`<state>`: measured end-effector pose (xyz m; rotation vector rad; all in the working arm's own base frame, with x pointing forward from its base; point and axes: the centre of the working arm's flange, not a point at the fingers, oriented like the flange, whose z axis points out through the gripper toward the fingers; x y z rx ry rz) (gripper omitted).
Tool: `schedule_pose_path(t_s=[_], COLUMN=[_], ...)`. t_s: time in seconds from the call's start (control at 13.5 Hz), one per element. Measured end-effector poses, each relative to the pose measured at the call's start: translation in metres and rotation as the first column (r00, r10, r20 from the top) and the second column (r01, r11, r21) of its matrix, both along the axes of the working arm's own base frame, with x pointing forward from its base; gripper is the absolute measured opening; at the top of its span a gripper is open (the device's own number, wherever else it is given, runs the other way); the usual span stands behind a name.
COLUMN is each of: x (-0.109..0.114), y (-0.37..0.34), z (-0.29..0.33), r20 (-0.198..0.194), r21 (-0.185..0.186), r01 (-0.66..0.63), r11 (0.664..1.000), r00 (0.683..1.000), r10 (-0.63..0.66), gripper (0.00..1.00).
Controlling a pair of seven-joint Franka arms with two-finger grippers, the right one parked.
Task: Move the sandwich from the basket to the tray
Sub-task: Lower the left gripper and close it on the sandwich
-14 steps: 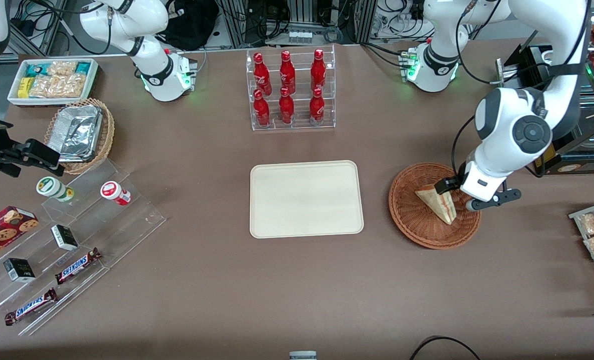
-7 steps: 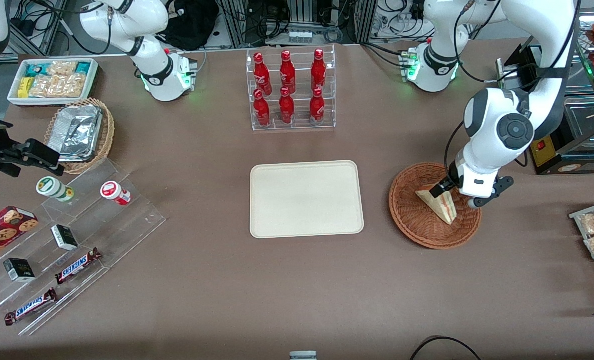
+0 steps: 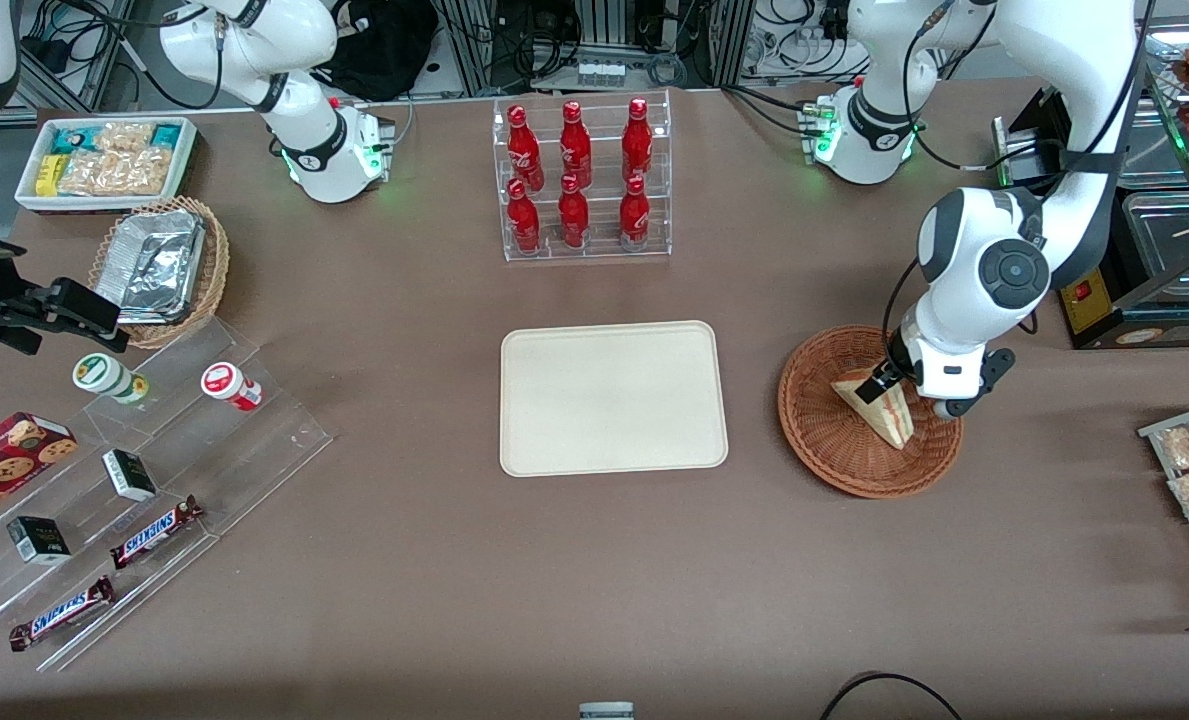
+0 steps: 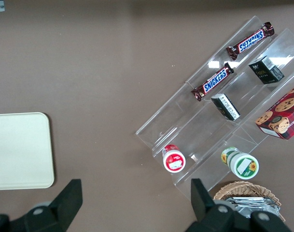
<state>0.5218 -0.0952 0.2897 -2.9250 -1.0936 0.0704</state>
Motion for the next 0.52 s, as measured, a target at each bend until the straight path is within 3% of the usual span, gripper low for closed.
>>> schedule_pose_path(t_s=[0.37, 0.52], x=[-0.005, -0.006], y=[0.002, 0.002], z=[-0.033, -0.038], r20=[0.005, -0.002], r21=[-0.008, -0.007], r01=[-0.01, -0.011], r11=[1.0, 1.0], r00=[1.0, 1.0], r10=[0.01, 0.011], gripper=[1.0, 0.96])
